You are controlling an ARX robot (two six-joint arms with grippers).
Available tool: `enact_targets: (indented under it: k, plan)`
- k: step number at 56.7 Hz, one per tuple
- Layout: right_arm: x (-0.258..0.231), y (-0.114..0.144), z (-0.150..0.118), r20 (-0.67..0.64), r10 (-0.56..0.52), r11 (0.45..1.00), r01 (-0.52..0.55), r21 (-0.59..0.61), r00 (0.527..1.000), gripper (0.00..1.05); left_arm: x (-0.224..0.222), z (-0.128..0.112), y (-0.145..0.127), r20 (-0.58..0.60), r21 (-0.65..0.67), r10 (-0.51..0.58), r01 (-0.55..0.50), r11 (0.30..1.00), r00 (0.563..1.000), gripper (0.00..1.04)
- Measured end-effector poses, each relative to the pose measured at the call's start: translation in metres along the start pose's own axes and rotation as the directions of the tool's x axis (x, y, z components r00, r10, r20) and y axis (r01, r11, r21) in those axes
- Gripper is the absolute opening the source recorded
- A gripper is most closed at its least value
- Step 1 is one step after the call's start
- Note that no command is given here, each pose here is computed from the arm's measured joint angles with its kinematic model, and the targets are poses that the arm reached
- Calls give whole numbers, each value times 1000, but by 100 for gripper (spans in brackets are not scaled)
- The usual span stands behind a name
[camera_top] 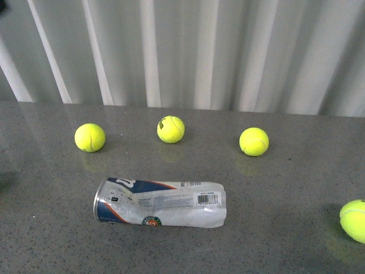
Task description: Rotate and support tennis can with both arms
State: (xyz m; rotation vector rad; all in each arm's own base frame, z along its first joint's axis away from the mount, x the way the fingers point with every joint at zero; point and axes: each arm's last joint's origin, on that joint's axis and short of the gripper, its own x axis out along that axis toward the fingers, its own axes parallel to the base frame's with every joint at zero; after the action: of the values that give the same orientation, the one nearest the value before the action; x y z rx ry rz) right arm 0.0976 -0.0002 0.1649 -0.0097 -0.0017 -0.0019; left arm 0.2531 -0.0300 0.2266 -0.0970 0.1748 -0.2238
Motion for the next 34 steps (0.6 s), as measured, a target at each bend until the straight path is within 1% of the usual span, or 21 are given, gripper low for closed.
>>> enact_targets:
  k: [1, 3, 7, 12, 17, 20, 24, 29, 34]
  plan:
    - [0, 0, 0, 0, 0, 1000, 0, 0, 1000, 98, 6, -3, 0, -18, -3, -4, 4, 1000, 1000, 98]
    - [0, 0, 0, 0, 0, 1000, 0, 0, 1000, 98, 34, -19, 1, -115, -30, -33, 30, 999, 993, 98]
    - [0, 0, 0, 0, 0, 1000, 0, 0, 1000, 98, 66, -46, 2, -225, -48, -35, 25, 999, 974, 98]
    - [0, 0, 0, 0, 1, 1000, -1, 0, 1000, 98, 94, -73, 6, -322, -86, -49, 22, 996, 946, 98]
    - [0, 0, 0, 0, 0, 1000, 0, 0, 1000, 98, 114, -94, 11, -385, -100, -37, -1, 995, 922, 98]
    - [0, 0, 0, 0, 0, 1000, 0, 0, 1000, 98, 122, -102, 15, -405, -103, -24, -20, 995, 914, 98]
    - [0, 0, 0, 0, 0, 1000, 0, 0, 1000, 98, 128, -108, 21, -423, -106, -10, -38, 994, 906, 98]
    - [0, 0, 0, 0, 0, 1000, 0, 0, 1000, 98, 132, -106, 31, -434, -109, 10, -63, 992, 901, 98]
    - [0, 0, 0, 0, 1, 1000, -1, 0, 1000, 98, 132, -100, 43, -450, -127, 8, -73, 989, 893, 98]
